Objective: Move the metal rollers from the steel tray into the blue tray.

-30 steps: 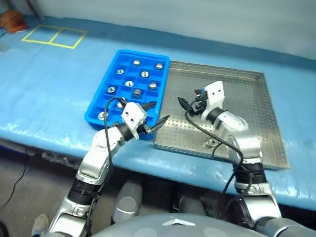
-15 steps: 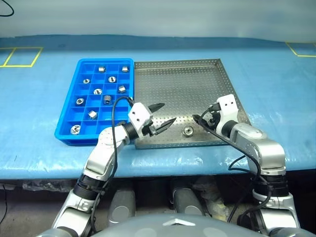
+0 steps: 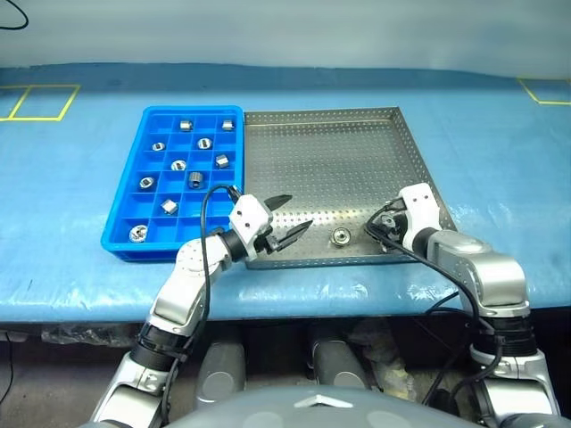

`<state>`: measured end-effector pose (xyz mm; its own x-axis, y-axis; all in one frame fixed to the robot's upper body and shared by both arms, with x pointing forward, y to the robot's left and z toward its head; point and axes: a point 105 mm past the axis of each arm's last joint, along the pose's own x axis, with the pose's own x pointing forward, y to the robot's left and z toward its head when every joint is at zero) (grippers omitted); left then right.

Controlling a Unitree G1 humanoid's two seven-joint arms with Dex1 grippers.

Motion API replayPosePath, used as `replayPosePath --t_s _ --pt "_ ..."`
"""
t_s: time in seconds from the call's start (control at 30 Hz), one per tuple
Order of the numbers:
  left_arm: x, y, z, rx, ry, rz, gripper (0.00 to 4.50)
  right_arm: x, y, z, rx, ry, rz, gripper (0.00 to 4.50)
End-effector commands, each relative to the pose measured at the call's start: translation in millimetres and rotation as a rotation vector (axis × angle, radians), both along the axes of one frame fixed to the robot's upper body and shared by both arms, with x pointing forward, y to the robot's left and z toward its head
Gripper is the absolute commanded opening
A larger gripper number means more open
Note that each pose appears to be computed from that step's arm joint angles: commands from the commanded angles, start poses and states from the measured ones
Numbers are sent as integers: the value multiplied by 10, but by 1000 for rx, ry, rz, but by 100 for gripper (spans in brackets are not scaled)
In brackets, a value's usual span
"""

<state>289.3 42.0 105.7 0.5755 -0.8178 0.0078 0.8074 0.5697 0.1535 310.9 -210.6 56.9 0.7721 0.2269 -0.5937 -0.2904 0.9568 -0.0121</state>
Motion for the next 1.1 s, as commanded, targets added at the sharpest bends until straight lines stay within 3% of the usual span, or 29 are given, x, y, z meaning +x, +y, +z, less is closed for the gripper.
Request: replayPosePath --t_s 0.03,0.13,0.17,0.37,0.53,0.8,1.1 --pt "-27 7 196 -42 -62 5 335 28 162 27 66 -16 51 285" --pt "-14 63 225 -46 -77 41 335 142 356 170 112 -91 116 184" --pt "-14 95 234 -47 -82 60 335 196 430 230 122 -125 139 172" --pt "-59 337 256 -47 -103 197 335 564 952 676 175 -383 283 172" --pt "-142 527 282 -51 -117 312 335 681 1520 913 255 -485 463 172" --pt "-342 899 231 -9 -101 502 335 433 2155 817 298 -428 840 172" --pt "-411 1210 269 43 -110 594 335 324 2140 543 185 -348 931 172"
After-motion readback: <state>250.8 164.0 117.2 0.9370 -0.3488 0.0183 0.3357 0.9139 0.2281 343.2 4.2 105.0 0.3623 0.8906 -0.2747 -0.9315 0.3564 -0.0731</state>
